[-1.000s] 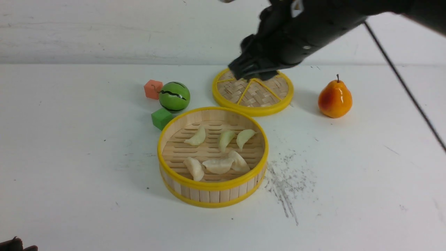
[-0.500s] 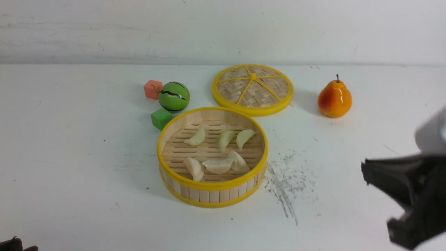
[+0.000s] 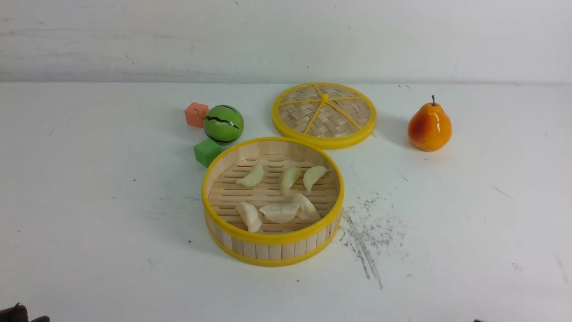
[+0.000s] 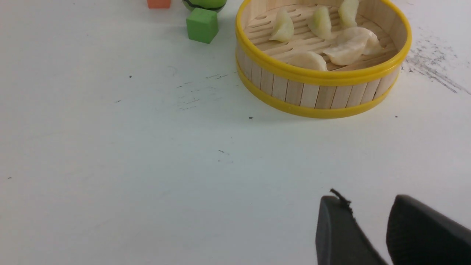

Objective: Put the dumplings into the steamer on the white table.

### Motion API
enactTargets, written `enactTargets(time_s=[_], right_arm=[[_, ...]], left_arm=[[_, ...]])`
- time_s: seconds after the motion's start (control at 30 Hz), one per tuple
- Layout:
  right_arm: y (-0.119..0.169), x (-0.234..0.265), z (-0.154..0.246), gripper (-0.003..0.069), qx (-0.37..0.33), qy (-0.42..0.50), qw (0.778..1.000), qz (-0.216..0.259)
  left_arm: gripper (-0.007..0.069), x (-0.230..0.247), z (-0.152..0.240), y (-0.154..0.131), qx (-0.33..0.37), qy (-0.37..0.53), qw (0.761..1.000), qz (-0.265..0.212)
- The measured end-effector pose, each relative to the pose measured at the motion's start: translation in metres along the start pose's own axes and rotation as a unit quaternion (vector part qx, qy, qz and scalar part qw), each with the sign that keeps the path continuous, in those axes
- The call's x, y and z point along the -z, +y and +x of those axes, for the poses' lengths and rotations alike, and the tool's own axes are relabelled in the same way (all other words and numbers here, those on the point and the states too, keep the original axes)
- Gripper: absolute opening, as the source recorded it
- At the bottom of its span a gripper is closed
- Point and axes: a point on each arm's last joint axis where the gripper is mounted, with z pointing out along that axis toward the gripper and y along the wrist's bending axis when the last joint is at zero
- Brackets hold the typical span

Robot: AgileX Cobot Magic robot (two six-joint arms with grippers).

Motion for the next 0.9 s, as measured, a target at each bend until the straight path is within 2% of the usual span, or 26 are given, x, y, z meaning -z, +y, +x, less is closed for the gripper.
enactTargets(time_s=[0.13,0.27,0.33,0.37,0.4,0.43,0.5,0.57,0.63,0.77,0.9], right_arm=[[-0.003,0.007,0.006,-0.0012,-0.025,-0.003,1.0,0.01],[-0.008,0.017,0.002,-0.001,-0.003,-0.037,0.999,0.037],[-0.014,0.029,0.0,-0.0008,0.027,-0.065,0.994,0.082],[-0.016,0.032,-0.001,-0.0008,0.029,-0.074,0.993,0.09],[-0.019,0.038,0.001,-0.0008,0.035,-0.078,0.988,0.125],[-0.021,0.041,0.002,-0.0007,0.037,-0.08,0.986,0.14],[-0.024,0.046,0.005,-0.0006,0.031,-0.079,0.981,0.172],[-0.028,0.054,0.013,-0.0005,0.003,-0.07,0.97,0.231],[-0.031,0.056,0.018,-0.0004,-0.021,-0.05,0.964,0.261],[-0.034,0.058,0.023,-0.0001,-0.044,-0.024,0.953,0.299],[-0.034,0.059,0.024,0.0001,-0.046,-0.019,0.952,0.302]], left_arm=[[0.0214,0.0,0.0,0.0,0.0,0.001,1.0,0.0],[0.0217,0.0,0.0,0.0,0.0,0.003,1.0,-0.001],[0.0217,0.0,0.001,0.0,0.0,0.007,1.0,-0.002],[0.0217,0.0,0.001,0.0,0.0,0.008,1.0,-0.002],[0.0217,0.0,0.002,0.0,0.0,0.008,1.0,-0.002],[0.0217,0.0,0.002,0.0,0.0,0.009,1.0,-0.002],[0.0217,0.0,0.002,0.0,0.0,0.009,1.0,-0.002],[0.0217,0.0,0.002,0.0,0.0,0.009,1.0,-0.002],[0.0217,0.0,0.002,0.0,0.0,0.01,1.0,-0.002],[0.0221,0.0,0.002,0.001,0.0,0.01,1.0,-0.003],[0.0224,0.0,0.002,0.001,0.0,0.01,1.0,-0.003]])
